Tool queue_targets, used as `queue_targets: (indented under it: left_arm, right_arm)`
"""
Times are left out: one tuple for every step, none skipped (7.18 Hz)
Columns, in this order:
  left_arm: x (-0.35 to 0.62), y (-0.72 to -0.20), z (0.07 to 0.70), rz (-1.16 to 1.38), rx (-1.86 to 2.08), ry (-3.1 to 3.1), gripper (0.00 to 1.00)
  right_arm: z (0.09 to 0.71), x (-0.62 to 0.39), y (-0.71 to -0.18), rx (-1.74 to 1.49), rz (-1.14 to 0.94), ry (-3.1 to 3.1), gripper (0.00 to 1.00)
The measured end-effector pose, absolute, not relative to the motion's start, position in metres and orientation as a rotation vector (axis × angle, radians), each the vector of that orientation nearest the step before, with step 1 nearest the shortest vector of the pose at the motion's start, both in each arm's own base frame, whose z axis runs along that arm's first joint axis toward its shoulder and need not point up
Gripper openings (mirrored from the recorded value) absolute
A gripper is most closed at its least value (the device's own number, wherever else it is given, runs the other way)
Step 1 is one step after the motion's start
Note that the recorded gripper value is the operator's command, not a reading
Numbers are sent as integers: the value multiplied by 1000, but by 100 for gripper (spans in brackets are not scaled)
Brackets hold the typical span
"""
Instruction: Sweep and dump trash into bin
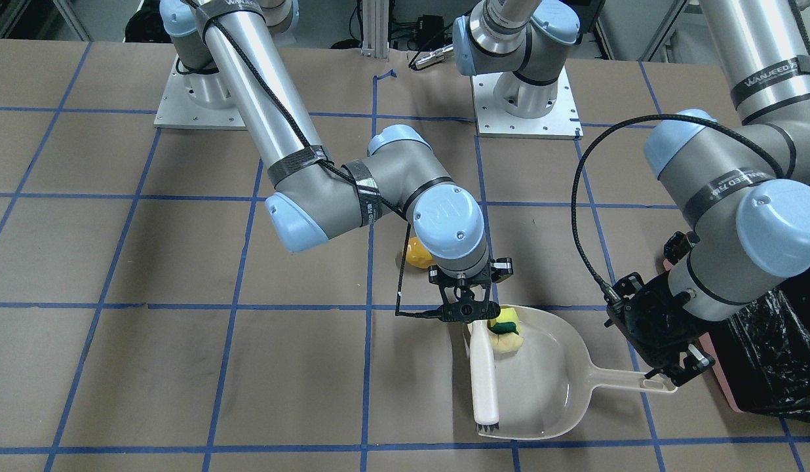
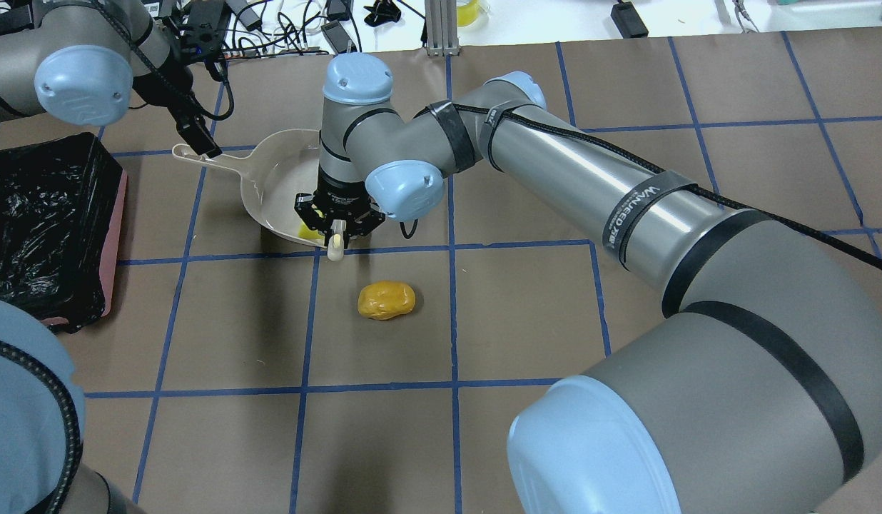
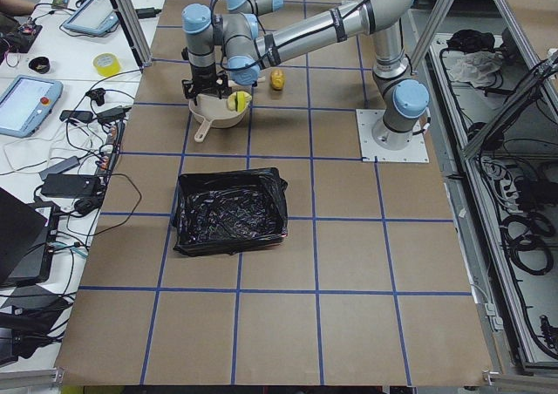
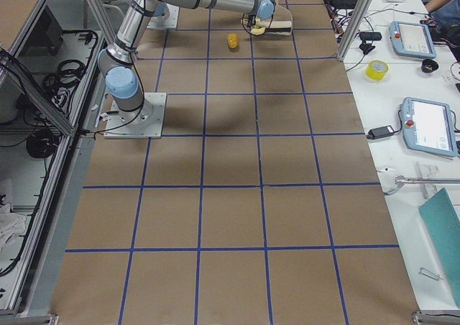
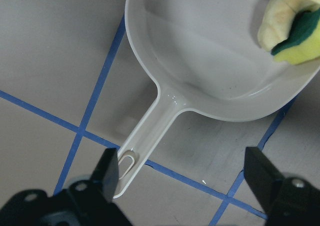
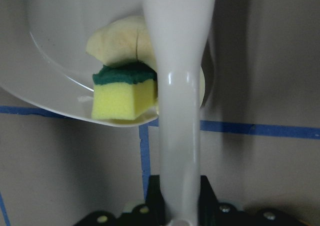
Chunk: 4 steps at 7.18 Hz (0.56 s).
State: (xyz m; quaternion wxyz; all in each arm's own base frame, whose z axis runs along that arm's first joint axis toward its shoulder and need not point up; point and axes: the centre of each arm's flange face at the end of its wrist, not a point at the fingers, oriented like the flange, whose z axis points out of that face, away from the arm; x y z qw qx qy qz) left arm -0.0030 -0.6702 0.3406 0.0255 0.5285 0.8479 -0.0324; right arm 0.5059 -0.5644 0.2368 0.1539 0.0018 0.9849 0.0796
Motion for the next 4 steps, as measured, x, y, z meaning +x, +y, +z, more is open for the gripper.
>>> queue_targets:
  left_arm:
    - [-3,-670,341,-103,1635,2622,90]
    - [-4,-671,340,-104,1637,2623,90]
    - [-4,-671,341,-106,1639,2620,89]
    - [-3,-671,342,-109,1653,2609,89]
  right_arm:
    - [238,507,-565,2,224,2823,0]
    - [238,504,-566,-5,223,2842,0]
    - [240,495,-567,-8,221,2896,0]
    - [247,478,-571,-4,203,2972,0]
